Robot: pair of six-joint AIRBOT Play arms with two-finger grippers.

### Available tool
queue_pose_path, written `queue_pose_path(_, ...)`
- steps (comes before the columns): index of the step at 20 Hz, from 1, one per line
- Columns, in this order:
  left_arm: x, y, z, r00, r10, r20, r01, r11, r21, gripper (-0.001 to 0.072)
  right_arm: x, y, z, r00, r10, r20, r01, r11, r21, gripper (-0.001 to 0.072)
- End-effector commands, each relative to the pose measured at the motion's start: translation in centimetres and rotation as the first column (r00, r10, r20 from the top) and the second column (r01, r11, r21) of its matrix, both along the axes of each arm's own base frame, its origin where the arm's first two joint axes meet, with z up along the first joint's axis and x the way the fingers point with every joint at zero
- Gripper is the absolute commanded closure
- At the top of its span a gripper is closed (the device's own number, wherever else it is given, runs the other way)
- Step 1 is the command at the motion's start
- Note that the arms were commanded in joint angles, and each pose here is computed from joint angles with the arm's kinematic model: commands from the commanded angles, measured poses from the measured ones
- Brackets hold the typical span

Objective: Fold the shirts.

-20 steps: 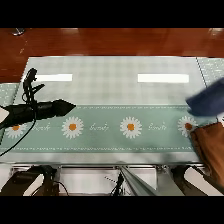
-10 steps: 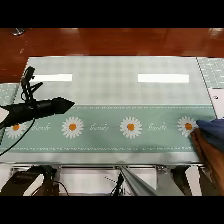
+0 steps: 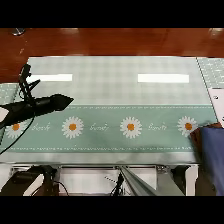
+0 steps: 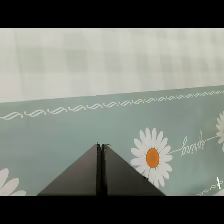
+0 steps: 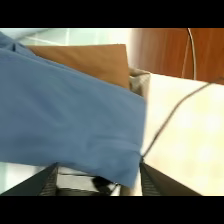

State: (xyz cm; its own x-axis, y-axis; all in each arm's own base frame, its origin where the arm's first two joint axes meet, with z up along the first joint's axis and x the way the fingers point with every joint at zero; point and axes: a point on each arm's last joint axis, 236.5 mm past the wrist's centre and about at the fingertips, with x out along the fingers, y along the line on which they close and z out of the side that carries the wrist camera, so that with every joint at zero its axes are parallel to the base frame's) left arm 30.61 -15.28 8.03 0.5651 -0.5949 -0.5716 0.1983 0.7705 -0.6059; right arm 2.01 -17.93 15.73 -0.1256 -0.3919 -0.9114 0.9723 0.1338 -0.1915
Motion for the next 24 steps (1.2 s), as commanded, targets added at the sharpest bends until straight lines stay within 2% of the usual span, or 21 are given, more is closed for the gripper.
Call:
queue_pose_path(1, 0.5, -0.3, 0.9, 1.000, -0.028, 0.001, 0.028, 1.000, -0.005, 0.0691, 10.4, 0.0, 1.3, 0.907, 0.281, 0.315, -0.298, 0.954, 0.009, 0.0313)
queue_pose_path(2, 1.3, -0.4, 2.0, 0.999, -0.049, 0.006, 0.049, 0.999, -0.002, 0.0691, 16.2, 1.3, 3.8, 0.782, 0.362, 0.507, -0.421, 0.907, 0.001, 0.0630)
queue_pose_path(3, 2.3, -0.4, 3.6, 0.998, -0.062, 0.019, 0.062, 0.998, -0.003, 0.0691, 21.8, 3.5, 7.4, 0.586, 0.431, 0.686, -0.559, 0.828, -0.043, 0.0690)
queue_pose_path(5, 5.0, -0.9, 8.6, 0.991, -0.096, 0.097, 0.096, 0.995, -0.003, 0.0691, 28.7, 8.1, 13.0, 0.266, 0.445, 0.855, -0.721, 0.681, -0.129, 0.0691)
queue_pose_path(6, 6.3, -1.6, 11.6, 0.981, -0.121, 0.152, 0.122, 0.993, 0.003, 0.0692, 30.9, 10.6, 13.8, 0.185, 0.468, 0.864, -0.781, 0.604, -0.160, 0.0690)
queue_pose_path(7, 7.3, -2.4, 14.1, 0.968, -0.145, 0.203, 0.146, 0.989, 0.011, 0.0693, 32.4, 13.2, 13.3, 0.129, 0.526, 0.840, -0.835, 0.515, -0.194, 0.0691)
queue_pose_path(9, 8.7, -3.8, 15.6, 0.955, -0.181, 0.237, 0.158, 0.981, 0.110, 0.0694, 34.4, 18.9, 9.9, 0.058, 0.704, 0.708, -0.925, 0.304, -0.226, 0.0690)
queue_pose_path(11, 8.7, -4.2, 11.8, 0.974, -0.174, 0.145, 0.132, 0.956, 0.262, 0.0693, 35.5, 23.7, 7.4, -0.057, 0.856, 0.515, -0.955, 0.104, -0.278, 0.0690)
queue_pose_path(12, 8.1, -4.4, 9.3, 0.978, -0.183, 0.097, 0.141, 0.932, 0.335, 0.0692, 36.0, 24.2, 6.0, -0.076, 0.924, 0.376, -0.957, 0.039, -0.288, 0.0690)
queue_pose_path(14, 6.8, -4.7, 4.4, 0.984, -0.178, -0.004, 0.165, 0.903, 0.395, 0.0692, 36.6, 24.0, 1.7, -0.021, 0.983, 0.183, -0.971, 0.023, -0.236, 0.0691)
queue_pose_path(17, 5.9, -3.8, -2.3, 0.988, -0.117, -0.102, 0.148, 0.907, 0.394, 0.0692, 35.0, 25.3, -9.1, 0.017, 0.986, 0.165, -1.000, 0.018, -0.009, 0.0692)
queue_pose_path(19, 6.1, -2.2, -4.9, 0.990, -0.077, -0.118, 0.119, 0.904, 0.412, 0.0692, 34.5, 24.5, -13.9, 0.054, 0.988, 0.142, -0.995, 0.041, 0.093, 0.0691)
queue_pose_path(21, 6.0, -1.1, -5.5, 0.987, -0.054, -0.151, 0.113, 0.902, 0.417, 0.0692, 34.6, 24.2, -15.5, 0.109, 0.983, 0.148, -0.987, 0.089, 0.137, 0.0691)
queue_pose_path(24, 5.5, -0.6, -5.9, 0.982, -0.049, -0.183, 0.123, 0.899, 0.421, 0.0691, 34.0, 24.0, -15.7, 0.112, 0.985, 0.133, -0.982, 0.090, 0.163, 0.0691)
